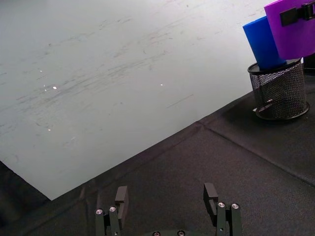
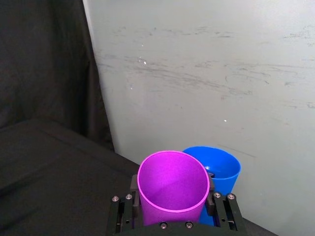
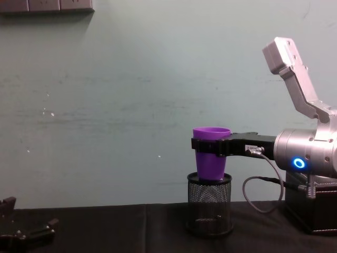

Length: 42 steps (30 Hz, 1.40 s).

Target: Pick up one cup with a gripper and tap it against the other cup.

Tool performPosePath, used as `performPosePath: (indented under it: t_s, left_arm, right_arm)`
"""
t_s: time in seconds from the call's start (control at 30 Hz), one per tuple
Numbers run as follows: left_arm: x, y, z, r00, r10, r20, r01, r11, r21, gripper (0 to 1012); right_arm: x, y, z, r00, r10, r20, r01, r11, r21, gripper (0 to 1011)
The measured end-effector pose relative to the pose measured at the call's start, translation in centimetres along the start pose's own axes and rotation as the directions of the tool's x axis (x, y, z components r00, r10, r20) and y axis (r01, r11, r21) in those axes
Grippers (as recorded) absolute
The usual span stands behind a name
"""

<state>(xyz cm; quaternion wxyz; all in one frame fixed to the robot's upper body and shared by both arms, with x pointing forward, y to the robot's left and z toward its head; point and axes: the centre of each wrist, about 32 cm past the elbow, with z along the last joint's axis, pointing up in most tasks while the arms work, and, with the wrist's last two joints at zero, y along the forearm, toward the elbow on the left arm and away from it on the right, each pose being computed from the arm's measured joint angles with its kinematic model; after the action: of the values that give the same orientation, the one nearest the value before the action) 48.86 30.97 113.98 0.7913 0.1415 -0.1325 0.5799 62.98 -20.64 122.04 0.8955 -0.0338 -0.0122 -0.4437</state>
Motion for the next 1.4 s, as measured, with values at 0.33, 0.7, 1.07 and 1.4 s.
performPosePath:
  t_s: [0.33, 0.7, 1.07, 1.4]
  left_arm:
    - [0.00, 0.00, 0.00, 1.0000, 0.000, 0.000, 0.000, 1.0000, 0.000, 1000]
    - [0.00, 0.00, 0.00, 1.0000, 0.000, 0.000, 0.000, 1.0000, 0.000, 1000]
    - [0.00, 0.00, 0.00, 1.0000, 0.000, 0.000, 0.000, 1.0000, 0.000, 1000]
    - [0.00, 0.00, 0.00, 1.0000, 0.000, 0.000, 0.000, 1.0000, 0.000, 1000]
  right_arm:
    - [0.0, 0.0, 0.0, 1.000, 0.000, 0.000, 0.000, 1.000, 0.000, 730]
    - [0.0, 0.0, 0.0, 1.000, 0.000, 0.000, 0.000, 1.000, 0.000, 730]
    - [-0.2, -0.2, -0.1, 1.000, 0.014, 0.006, -0.014, 1.000, 0.006, 730]
    - [-1.5, -2.4, 0.1, 0.997, 0.071, 0.009, -0.071, 0.997, 0.037, 730]
